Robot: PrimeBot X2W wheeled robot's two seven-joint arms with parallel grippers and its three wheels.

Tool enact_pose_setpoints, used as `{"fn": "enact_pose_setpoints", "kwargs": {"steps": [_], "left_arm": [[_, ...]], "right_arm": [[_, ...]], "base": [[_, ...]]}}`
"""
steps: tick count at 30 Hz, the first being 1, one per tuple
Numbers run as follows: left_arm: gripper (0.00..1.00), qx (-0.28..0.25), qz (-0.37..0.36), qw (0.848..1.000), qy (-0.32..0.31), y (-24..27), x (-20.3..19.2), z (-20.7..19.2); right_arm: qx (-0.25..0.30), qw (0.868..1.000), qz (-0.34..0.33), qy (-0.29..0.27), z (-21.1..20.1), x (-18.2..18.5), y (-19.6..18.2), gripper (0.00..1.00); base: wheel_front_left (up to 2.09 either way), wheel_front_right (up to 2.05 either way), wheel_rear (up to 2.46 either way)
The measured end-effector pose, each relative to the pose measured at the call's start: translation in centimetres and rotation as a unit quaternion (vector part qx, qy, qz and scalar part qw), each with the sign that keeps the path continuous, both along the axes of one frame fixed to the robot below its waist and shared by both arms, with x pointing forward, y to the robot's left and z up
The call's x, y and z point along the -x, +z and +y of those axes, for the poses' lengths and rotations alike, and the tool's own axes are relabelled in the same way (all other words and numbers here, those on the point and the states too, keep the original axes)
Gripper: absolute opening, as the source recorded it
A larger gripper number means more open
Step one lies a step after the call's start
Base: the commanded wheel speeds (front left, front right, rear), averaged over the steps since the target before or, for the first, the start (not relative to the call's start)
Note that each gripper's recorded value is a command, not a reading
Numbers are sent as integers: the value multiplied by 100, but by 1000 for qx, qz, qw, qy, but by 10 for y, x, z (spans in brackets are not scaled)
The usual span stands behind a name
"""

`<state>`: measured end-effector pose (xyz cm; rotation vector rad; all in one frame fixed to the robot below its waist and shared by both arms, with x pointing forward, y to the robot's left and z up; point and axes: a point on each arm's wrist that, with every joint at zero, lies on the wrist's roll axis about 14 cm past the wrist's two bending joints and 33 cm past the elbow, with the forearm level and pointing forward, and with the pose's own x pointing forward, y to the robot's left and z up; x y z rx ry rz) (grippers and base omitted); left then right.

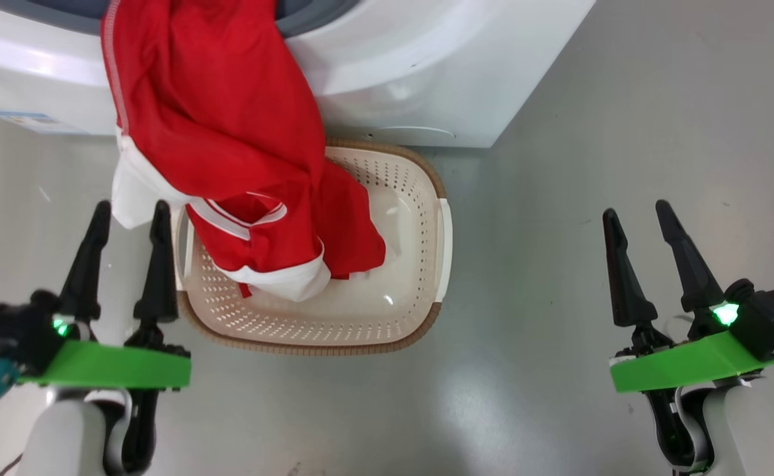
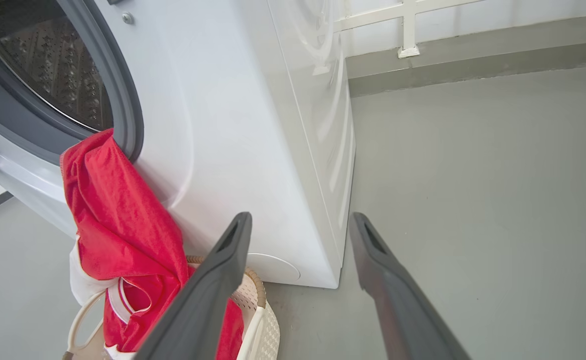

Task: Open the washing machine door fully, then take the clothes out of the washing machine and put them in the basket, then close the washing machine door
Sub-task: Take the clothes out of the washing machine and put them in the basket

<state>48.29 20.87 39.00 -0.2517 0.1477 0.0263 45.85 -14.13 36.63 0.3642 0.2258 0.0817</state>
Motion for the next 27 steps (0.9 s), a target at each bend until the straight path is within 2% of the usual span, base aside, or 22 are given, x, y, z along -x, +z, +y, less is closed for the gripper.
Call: {"fn": "enact_pose_setpoints", "kwargs": {"steps": [10, 21, 27], "left_arm": [[100, -6, -10, 1000, 24, 12, 25, 13], [100, -4, -10, 1000, 23, 11, 25, 12], [100, 4, 3, 1000, -1, 1, 20, -5]], "right_arm": [[2, 1000, -4, -3, -2, 3, 5, 100], [3, 1000, 3, -5, -4, 6, 1, 100], [3, 1000, 8, -4, -4, 6, -3, 100]], "base": [[0, 0, 0], [0, 0, 0], [0, 0, 0]]}}
